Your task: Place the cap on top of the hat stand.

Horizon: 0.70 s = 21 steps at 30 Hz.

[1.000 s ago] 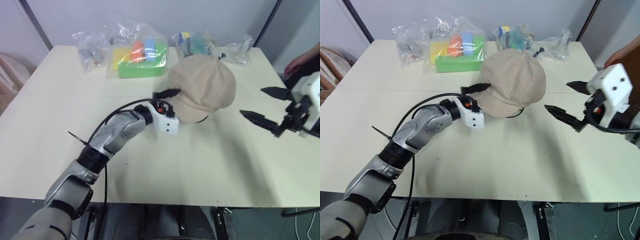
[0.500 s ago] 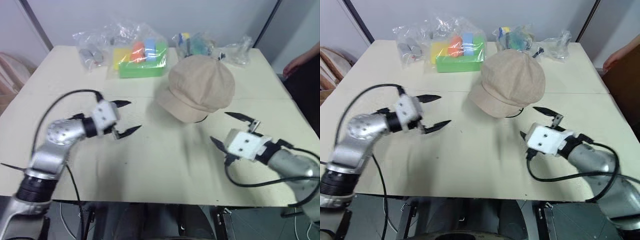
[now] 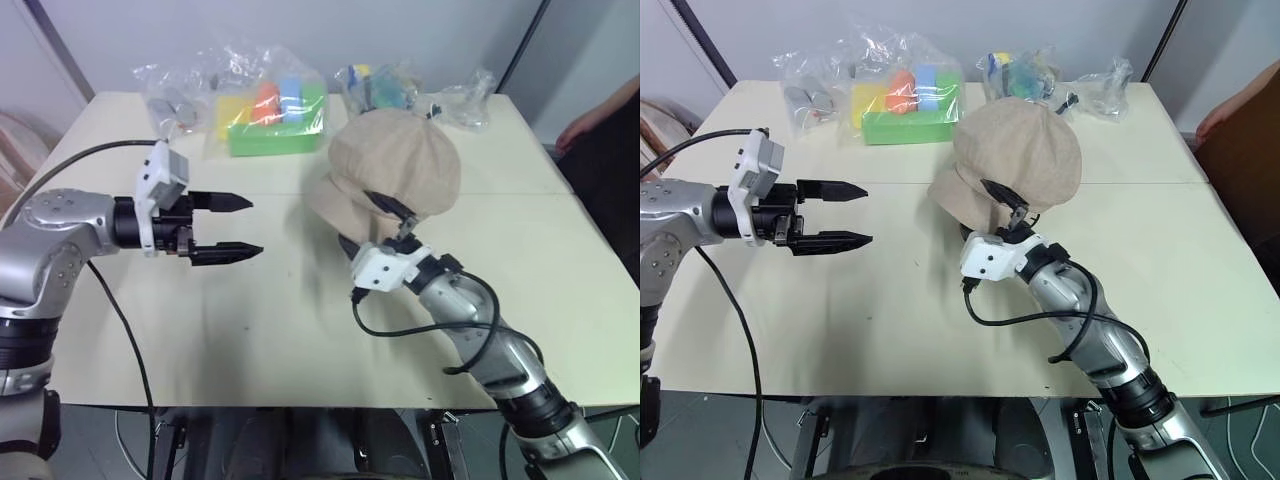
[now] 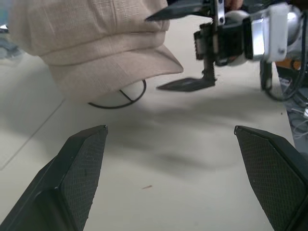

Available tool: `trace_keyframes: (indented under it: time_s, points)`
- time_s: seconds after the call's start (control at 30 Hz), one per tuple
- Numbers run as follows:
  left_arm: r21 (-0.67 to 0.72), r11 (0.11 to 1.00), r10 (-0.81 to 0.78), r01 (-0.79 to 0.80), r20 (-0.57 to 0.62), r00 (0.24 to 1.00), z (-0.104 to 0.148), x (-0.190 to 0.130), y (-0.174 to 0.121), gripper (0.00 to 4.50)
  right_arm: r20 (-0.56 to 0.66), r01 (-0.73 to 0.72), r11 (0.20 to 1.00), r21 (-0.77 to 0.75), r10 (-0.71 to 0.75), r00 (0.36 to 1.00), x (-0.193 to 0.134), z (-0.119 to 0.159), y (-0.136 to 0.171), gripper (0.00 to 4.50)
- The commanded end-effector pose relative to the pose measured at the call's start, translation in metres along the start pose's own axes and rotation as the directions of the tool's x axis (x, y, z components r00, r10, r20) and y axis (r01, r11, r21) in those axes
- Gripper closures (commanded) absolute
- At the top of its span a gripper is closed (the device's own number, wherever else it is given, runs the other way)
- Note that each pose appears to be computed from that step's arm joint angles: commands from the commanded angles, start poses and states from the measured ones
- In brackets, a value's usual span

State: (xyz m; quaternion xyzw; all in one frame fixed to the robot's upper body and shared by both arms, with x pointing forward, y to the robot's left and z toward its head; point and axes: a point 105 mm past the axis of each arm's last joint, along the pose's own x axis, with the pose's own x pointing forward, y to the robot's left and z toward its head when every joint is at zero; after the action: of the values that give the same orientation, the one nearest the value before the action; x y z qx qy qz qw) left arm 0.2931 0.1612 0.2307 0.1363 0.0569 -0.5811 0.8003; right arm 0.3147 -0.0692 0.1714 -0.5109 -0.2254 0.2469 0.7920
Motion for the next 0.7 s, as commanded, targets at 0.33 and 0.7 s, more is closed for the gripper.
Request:
trace_keyframes:
  time_s: [0.33, 0.7]
  points:
    - [0.058, 0.997, 0.044, -0.046, 0.032, 0.999, 0.016, -0.003, 0.008, 0.0, 0.019, -0.018, 0.997, -0.078, 0.019, 1.0, 0.005, -0.004, 0.0, 4.38]
    - [0.047, 0.994, 0.099, -0.101, 0.043, 0.994, 0.012, -0.011, 0.012, 0.0, 0.315, 0.013, 0.967, -0.255, 0.07, 0.946, -0.03, 0.009, -0.046, 4.45]
